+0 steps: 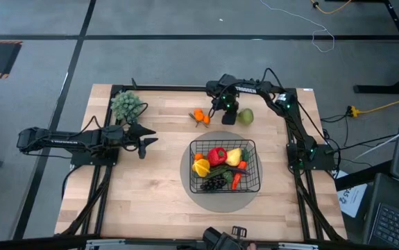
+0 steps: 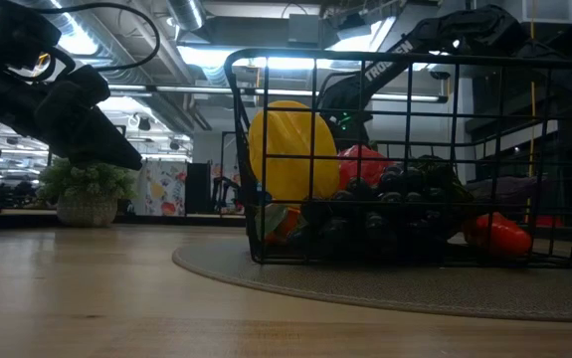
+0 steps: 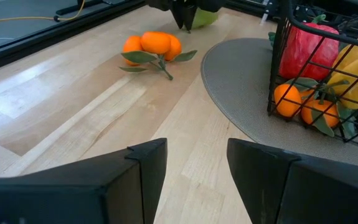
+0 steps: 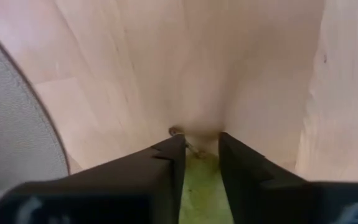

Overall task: Build produce basket
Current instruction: Put the green pear into the black wire basket

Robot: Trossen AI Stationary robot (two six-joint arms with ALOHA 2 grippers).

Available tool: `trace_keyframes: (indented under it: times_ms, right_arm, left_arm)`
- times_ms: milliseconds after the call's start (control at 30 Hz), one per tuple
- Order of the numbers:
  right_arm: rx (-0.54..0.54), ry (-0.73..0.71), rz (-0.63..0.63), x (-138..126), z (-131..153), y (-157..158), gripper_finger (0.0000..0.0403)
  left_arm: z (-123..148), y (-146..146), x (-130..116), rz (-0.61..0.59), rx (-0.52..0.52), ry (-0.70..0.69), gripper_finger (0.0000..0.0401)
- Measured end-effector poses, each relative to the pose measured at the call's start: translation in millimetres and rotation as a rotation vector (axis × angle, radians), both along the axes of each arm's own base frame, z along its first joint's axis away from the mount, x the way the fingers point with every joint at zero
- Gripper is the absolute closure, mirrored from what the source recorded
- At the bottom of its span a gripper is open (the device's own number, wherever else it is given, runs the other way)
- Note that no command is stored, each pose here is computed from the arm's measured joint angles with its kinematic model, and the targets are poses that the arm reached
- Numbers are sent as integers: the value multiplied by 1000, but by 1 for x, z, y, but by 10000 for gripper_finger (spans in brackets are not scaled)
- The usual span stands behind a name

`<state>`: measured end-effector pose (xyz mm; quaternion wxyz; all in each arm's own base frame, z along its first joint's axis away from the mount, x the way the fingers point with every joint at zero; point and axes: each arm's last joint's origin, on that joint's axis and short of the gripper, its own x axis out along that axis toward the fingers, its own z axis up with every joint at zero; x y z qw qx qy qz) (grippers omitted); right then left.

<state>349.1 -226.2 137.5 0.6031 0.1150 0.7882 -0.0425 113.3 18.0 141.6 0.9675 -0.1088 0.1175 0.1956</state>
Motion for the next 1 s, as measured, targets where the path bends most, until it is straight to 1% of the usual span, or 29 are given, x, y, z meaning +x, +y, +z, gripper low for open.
trace_keyframes:
  times_ms: [167, 233, 367, 533, 667, 867, 1000]
  right_arm:
    - [3, 4, 1, 0, 0, 0, 380]
    - [9, 4, 21, -1, 0, 0, 396]
    - [14, 2, 39, 0, 0, 1, 396]
    - [4, 8, 0, 0, 0, 1, 397]
    - [7, 13, 1, -1, 0, 2, 367]
    - [6, 11, 3, 0, 0, 2, 287]
    - [8, 12, 4, 0, 0, 2, 249]
  left_arm:
    - [0, 0, 0, 0, 0, 0, 244]
    - [0, 0, 0, 0, 0, 0, 244]
    - [0, 0, 0, 0, 0, 0, 244]
    - [0, 0, 0, 1, 0, 0, 244]
    - [0, 0, 0, 0, 0, 0, 244]
    - [0, 0, 0, 1, -1, -1, 244]
    - [0, 0, 0, 0, -1, 0, 244]
